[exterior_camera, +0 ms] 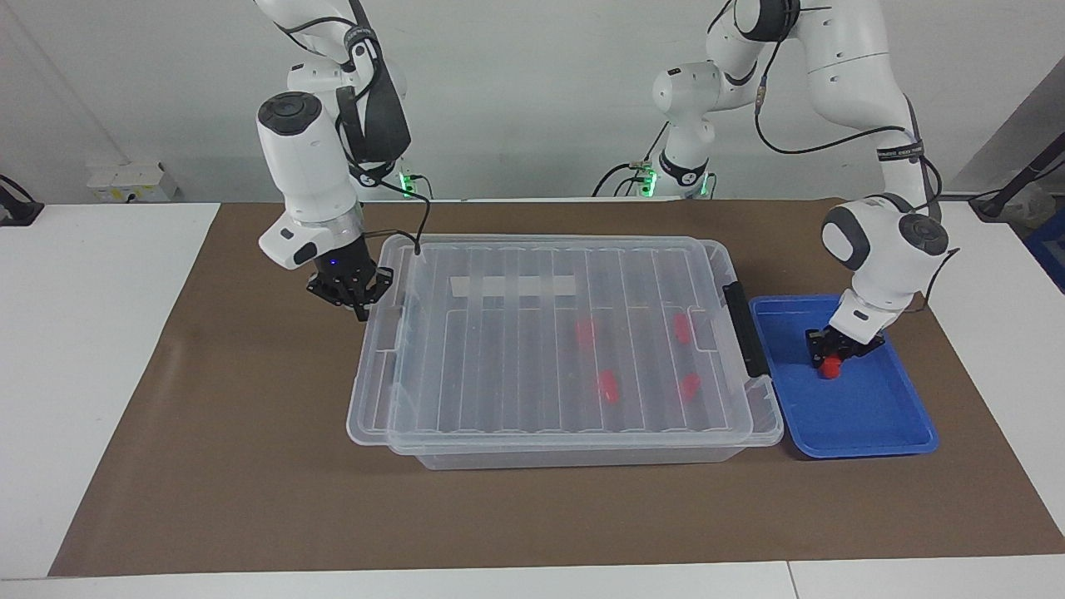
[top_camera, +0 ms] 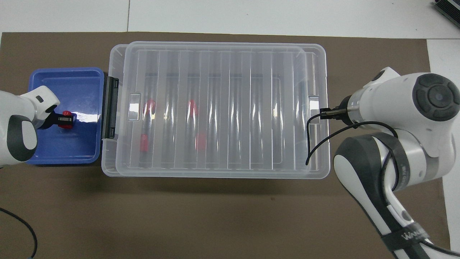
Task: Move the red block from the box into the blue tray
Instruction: 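Slide the lid shut with the right gripper while the left gripper lowers the block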
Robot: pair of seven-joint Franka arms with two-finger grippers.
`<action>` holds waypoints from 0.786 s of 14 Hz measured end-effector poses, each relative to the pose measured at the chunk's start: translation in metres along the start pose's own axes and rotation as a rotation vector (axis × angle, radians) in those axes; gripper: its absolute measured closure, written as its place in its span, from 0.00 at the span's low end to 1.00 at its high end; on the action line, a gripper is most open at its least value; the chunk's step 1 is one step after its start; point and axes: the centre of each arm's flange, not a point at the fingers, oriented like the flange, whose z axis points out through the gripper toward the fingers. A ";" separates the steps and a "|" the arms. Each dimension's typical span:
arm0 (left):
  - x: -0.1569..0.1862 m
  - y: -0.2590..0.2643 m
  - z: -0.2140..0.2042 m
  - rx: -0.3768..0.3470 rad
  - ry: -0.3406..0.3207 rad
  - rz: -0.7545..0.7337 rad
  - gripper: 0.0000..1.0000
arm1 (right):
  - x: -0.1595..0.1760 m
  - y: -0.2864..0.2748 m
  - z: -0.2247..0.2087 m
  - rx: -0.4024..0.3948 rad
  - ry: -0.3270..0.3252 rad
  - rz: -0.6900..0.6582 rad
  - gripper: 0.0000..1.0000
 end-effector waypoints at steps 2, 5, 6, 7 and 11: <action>0.000 0.000 0.000 0.000 0.000 0.000 0.66 | -0.001 -0.008 0.000 0.004 0.001 0.004 0.99; 0.000 0.000 0.000 0.000 0.000 0.000 0.66 | -0.001 -0.010 0.000 0.005 0.001 0.003 0.99; 0.000 0.000 0.000 0.000 0.000 0.001 0.66 | -0.002 -0.011 0.000 0.005 0.001 0.002 0.99; 0.000 0.001 0.000 0.000 0.000 0.002 0.66 | -0.002 -0.012 0.000 0.006 0.001 0.000 0.99; -0.001 0.005 0.003 -0.003 -0.006 0.008 0.29 | -0.003 -0.019 -0.001 0.008 0.002 -0.012 0.99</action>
